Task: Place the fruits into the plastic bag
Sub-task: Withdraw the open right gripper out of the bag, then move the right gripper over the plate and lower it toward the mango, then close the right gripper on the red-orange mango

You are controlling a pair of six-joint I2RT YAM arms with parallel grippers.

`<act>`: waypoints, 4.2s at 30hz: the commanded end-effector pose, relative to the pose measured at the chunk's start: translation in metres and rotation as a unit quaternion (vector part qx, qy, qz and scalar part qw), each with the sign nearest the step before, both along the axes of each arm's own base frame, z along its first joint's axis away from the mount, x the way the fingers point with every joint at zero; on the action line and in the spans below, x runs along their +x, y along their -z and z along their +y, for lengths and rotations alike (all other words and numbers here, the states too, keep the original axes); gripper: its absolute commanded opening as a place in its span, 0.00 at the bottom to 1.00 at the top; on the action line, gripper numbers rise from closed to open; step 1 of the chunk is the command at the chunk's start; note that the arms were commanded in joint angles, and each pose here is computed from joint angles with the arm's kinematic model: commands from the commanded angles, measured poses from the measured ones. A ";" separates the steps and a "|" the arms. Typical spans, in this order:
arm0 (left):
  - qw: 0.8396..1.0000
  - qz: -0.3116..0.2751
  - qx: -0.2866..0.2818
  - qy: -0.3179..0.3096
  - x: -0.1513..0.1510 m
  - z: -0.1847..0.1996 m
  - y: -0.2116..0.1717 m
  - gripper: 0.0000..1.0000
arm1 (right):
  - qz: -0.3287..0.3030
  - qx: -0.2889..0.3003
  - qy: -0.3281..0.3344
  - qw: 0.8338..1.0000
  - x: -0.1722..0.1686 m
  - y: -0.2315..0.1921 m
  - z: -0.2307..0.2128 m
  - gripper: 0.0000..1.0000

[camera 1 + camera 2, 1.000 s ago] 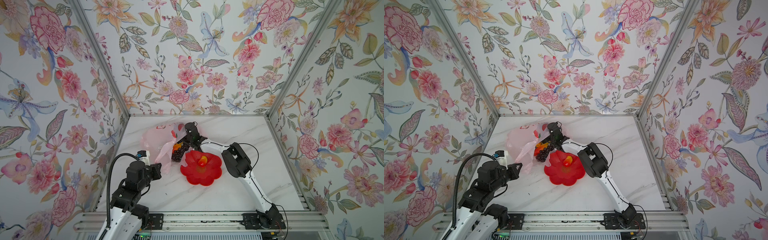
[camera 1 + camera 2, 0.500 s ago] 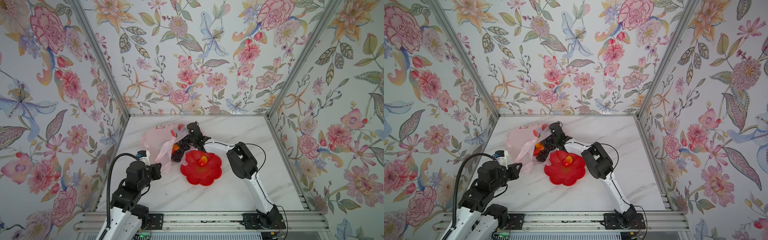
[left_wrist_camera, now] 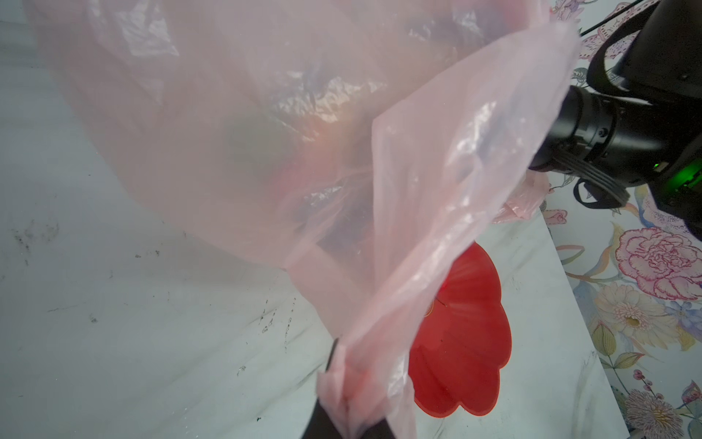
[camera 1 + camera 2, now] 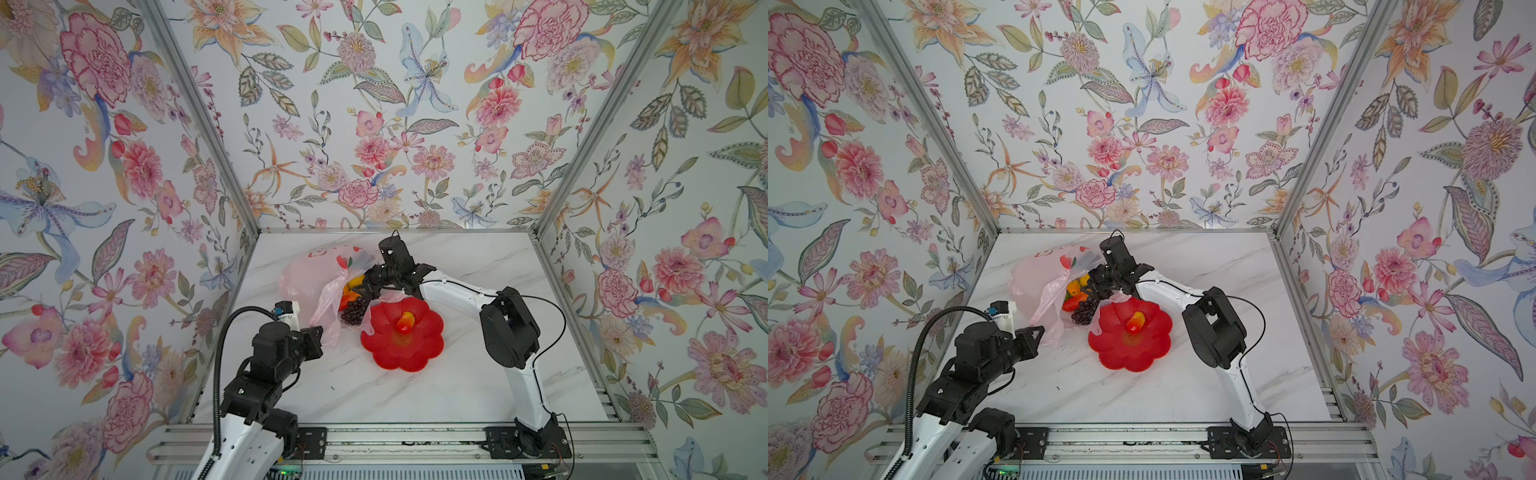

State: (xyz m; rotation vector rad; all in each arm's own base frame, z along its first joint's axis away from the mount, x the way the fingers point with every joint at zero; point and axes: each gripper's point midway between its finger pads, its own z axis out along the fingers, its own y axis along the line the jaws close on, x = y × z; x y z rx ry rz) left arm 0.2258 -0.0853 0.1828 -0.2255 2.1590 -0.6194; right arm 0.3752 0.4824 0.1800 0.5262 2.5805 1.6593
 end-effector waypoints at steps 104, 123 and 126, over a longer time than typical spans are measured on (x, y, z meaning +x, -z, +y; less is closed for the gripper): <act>1.000 0.013 -0.001 0.024 -0.001 -0.007 0.011 0.00 | -0.034 -0.501 -0.134 0.854 -0.064 0.138 -0.170 0.68; 1.000 0.018 0.000 0.024 0.000 -0.007 0.014 0.00 | -0.029 -0.497 -0.141 0.856 -0.061 0.151 -0.170 0.51; 1.000 0.018 0.000 0.024 0.000 -0.007 0.014 0.00 | -0.031 -0.497 -0.142 0.856 -0.061 0.150 -0.171 0.49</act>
